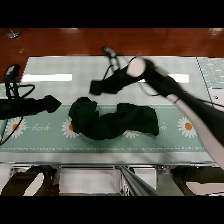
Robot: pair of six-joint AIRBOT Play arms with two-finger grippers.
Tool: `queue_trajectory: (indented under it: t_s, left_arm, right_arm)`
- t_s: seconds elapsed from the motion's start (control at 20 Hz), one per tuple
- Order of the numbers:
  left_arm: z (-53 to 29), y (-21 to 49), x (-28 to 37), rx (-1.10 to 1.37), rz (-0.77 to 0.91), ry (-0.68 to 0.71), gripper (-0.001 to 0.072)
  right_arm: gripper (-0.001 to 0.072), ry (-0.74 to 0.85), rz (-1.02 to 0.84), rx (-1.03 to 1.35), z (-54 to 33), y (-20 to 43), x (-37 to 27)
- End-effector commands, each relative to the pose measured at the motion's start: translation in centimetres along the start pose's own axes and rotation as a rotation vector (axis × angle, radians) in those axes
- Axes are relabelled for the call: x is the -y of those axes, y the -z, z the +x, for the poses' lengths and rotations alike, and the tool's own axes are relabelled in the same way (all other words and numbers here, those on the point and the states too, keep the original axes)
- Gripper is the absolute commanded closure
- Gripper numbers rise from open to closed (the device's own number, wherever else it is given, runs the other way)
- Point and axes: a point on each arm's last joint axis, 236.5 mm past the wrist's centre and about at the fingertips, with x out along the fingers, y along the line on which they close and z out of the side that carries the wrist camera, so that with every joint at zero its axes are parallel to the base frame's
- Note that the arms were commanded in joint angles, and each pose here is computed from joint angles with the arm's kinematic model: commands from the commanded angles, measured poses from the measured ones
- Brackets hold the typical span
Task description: Fold the shirts.
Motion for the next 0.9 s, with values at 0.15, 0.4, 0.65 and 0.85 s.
queue_trajectory:
  t_s: [0.15, 0.4, 0.65, 0.85]
  left_arm:
    - [3.4, 6.4, 3.8, -0.222, -0.130, 0.228, 0.0006]
    - [8.9, 6.5, 7.9, -0.303, -0.185, 0.480, 0.0006]
    - [13.1, 9.1, 6.3, -0.585, -0.142, 0.344, 0.0359]
    - [12.1, 3.6, 8.9, -0.456, -0.009, 0.408, 0.0688]
  right_arm:
    - [0.0084, 0.765, 0.321, -0.004, -23.9, 8.0, 26.4]
    - [0.0087, 0.540, 0.560, 0.056, -19.3, 20.7, 27.1]
    - [0.0086, 0.395, 0.584, -0.020, -13.9, 24.9, 24.0]
    - [0.0087, 0.377, 0.598, -0.041, -11.7, 25.2, 23.0]
